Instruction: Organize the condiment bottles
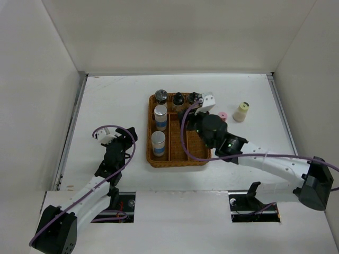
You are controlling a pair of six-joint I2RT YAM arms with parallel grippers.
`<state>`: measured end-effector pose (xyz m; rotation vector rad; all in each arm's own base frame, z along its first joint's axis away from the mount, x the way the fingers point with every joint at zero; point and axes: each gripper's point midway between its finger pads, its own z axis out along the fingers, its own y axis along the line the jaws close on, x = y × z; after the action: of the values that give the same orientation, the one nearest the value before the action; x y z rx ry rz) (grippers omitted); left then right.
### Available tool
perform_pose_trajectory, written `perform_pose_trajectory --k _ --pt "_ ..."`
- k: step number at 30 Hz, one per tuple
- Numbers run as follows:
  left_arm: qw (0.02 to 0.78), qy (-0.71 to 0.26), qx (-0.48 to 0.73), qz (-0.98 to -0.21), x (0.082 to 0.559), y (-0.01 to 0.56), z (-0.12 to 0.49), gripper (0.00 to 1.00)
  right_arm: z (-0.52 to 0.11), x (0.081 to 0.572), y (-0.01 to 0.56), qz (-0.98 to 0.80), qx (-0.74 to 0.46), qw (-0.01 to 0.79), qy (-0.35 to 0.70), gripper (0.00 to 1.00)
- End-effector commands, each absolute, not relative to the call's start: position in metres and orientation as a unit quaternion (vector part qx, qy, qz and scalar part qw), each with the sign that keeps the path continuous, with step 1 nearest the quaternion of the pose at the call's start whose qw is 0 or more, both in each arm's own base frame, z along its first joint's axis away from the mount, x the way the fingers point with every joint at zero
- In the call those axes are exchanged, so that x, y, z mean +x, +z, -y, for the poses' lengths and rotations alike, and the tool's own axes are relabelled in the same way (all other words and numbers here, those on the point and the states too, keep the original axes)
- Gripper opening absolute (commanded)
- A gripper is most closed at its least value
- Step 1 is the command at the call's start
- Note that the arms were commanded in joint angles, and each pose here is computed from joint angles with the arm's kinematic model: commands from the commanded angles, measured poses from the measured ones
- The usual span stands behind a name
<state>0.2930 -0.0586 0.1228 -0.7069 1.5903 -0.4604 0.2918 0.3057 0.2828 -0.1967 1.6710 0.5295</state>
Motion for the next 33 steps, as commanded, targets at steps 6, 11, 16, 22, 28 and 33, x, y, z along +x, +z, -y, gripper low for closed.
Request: perform_pose_trajectory --k 6,11,16,22,28,33 --pt "0.629 -0.218 -0.304 -0.682 0.295 0.133 0.064 0.71 -0.156 0.369 0.229 -0.774 0.091 0.625 0.038 0.46" --pt "0.63 -0.218 -0.304 -0.681 0.295 0.133 0.064 0.71 -0.105 0.394 0.188 -0.796 0.132 0.59 -0.026 0.84" --pt "0.629 -0.218 -0.304 -0.681 0.295 0.133 0.064 0.71 -0.104 0.411 0.158 -0.821 0.125 0.557 -0.019 0.84" --pt "0.631 -0.217 -0.306 -0.679 0.295 0.134 0.063 0.71 -0.095 0.417 0.14 -0.827 0.139 0.544 -0.02 0.78" --pt "0.627 -0.214 -0.305 -0.684 0.296 0.131 0.064 0.71 -0.1 0.414 0.123 -0.841 0.139 0.523 -0.01 0.72" --pt "0.627 -0.218 -0.303 -0.684 0.296 0.131 0.065 0.71 -0.102 0.411 0.116 -0.846 0.139 0.515 -0.011 0.71"
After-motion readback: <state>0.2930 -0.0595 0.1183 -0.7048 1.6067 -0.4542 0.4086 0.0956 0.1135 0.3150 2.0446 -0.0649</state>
